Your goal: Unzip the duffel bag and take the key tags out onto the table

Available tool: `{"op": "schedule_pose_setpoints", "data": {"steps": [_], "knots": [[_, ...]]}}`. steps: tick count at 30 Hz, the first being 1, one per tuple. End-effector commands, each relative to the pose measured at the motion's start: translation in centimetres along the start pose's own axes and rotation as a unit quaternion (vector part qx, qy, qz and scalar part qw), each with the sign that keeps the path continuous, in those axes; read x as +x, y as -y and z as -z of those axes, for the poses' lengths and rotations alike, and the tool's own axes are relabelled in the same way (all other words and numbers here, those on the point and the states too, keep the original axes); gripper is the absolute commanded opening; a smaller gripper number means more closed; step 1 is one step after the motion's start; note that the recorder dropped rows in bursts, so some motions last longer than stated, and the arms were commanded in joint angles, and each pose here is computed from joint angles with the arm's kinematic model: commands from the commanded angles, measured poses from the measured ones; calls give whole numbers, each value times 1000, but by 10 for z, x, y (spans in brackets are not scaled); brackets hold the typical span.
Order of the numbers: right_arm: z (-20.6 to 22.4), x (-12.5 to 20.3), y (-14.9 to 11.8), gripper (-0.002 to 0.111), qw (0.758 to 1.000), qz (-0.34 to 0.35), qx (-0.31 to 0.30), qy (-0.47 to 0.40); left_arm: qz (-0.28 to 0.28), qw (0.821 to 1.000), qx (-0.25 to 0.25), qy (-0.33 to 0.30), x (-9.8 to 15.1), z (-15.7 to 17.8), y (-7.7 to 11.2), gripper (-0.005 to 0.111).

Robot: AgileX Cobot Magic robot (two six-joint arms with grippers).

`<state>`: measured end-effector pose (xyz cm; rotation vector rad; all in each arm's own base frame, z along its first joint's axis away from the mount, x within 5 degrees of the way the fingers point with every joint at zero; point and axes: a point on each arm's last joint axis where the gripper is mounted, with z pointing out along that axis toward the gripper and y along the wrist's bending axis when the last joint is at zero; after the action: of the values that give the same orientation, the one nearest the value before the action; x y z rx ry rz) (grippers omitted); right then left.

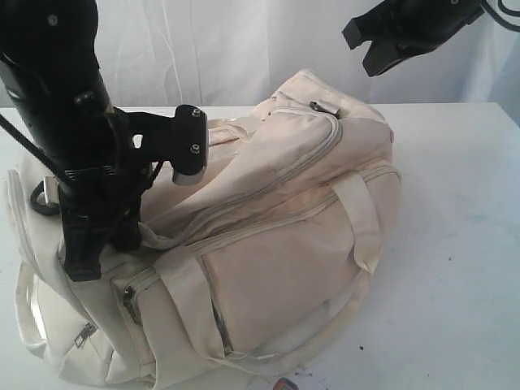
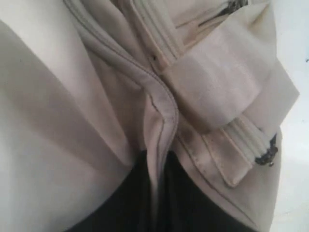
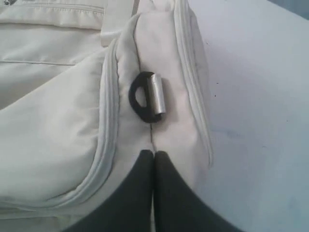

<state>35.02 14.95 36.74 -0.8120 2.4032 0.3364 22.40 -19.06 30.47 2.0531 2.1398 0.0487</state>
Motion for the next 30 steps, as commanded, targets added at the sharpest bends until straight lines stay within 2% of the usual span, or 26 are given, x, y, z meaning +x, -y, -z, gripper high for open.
{"op": "schedule_pose_setpoints", "data": {"steps": [1,3,4,7,10,11,12,13,14,16,17,18,19,20,21,23,26,28,30], "knots": [[2,-4,0,0,1000,1,2,21,23,999,25,35,-2,13,8,25],[2,-5,1,0,1000,3,5,25,26,998,15,63,-5,27,7,40],[2,-6,1,0,1000,3,7,30,22,996,-8,85,-6,44,6,54],[2,-6,1,0,999,3,8,32,27,991,-70,110,-3,68,1,63],[2,-6,1,0,999,4,10,30,50,976,-182,108,5,81,-14,63],[2,-5,2,0,1000,5,12,28,84,957,-254,117,10,85,-33,63],[2,-5,2,0,1000,5,12,28,100,947,-277,126,12,85,-42,62],[2,-5,2,0,1000,5,11,26,128,932,-303,149,14,81,-60,55],[2,-5,2,0,1000,5,10,24,138,925,-317,160,17,76,-72,49],[2,-3,1,0,1000,6,8,14,169,916,-326,164,25,55,-105,30],[2,-2,1,0,1000,7,9,11,203,914,-312,159,35,41,-128,15],[2,-2,1,0,1000,8,10,9,216,918,-292,159,39,34,-138,6],[1,-1,2,0,1000,9,12,7,224,927,-237,185,41,27,-154,0],[1,-1,2,0,1000,10,14,5,206,934,-180,227,41,21,-168,0],[1,-1,2,0,1000,9,13,4,203,932,-139,267,38,22,-171,0],[1,0,2,0,1000,10,12,-2,185,915,-74,351,34,26,-184,0],[1,2,2,0,1000,10,10,-8,199,877,-22,437,35,25,-207,0],[1,3,1,0,1000,10,8,-14,230,856,4,462,36,14,-220,0],[1,3,1,0,1000,7,7,-16,249,844,36,474,33,-4,-229,6]]}}
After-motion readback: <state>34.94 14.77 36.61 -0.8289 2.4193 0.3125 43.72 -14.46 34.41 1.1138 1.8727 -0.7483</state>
